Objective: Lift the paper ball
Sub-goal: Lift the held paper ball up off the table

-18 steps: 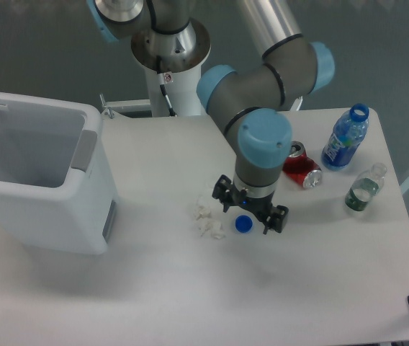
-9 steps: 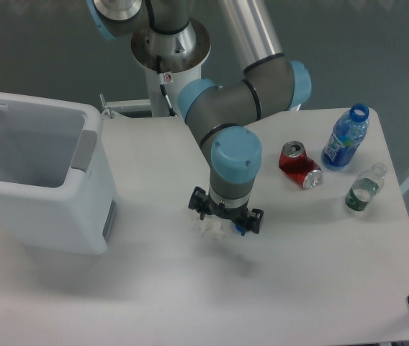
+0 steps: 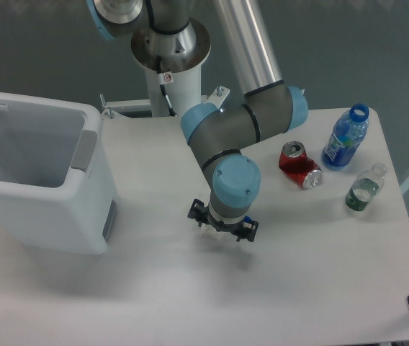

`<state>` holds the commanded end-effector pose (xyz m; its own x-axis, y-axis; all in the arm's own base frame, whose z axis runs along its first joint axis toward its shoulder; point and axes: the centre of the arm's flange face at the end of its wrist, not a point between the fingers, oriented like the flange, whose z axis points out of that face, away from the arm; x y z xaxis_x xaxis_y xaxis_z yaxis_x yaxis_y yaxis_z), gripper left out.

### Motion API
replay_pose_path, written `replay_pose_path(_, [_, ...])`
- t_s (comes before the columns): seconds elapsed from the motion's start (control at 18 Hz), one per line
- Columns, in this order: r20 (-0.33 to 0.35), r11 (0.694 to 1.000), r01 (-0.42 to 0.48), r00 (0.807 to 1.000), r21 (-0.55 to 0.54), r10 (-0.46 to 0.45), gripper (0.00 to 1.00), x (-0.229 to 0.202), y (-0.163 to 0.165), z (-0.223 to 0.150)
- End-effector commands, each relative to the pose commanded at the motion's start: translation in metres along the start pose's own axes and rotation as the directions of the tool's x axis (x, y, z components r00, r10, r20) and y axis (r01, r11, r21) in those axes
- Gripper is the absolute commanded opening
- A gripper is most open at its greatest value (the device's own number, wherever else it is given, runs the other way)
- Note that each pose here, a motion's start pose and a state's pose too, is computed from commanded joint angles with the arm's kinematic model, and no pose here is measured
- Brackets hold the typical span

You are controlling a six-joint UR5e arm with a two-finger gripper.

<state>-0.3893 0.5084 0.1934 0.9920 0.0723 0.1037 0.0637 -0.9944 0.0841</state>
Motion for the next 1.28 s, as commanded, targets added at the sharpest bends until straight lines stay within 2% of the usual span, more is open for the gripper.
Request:
replay_pose_path(0.28, [-0.018, 1.000, 0.000, 1.000, -0.015, 0.000, 0.92, 0.000, 0.000, 0.012])
replay_pose_path(0.33, [-0.020, 1.000, -0.001, 1.000, -0.017, 0.001, 0.89, 0.000, 0.000, 0.014])
replay_pose_path(0.56, [-0.019, 1.000, 0.005, 1.000, -0.014, -0.005, 0.65, 0.000, 0.001, 0.012])
replay_pose_path(0.72, [-0.011, 1.000, 0.003, 1.000, -0.006, -0.003, 0.35, -0.003, 0.001, 0.006])
replay_pose_path(0.89, [-0.006, 1.000, 0.011, 1.000, -0.001, -0.011, 0.14, -0.003, 0.000, 0.002])
replay_pose_path(0.94, [-0.005, 1.000, 0.012, 1.000, 0.000, -0.012, 0.10, -0.004, 0.000, 0.001])
replay_pose_path(1.28, [0.018, 0.999, 0.022, 1.000, 0.038, -0.023, 0.10, -0.011, -0.002, -0.022])
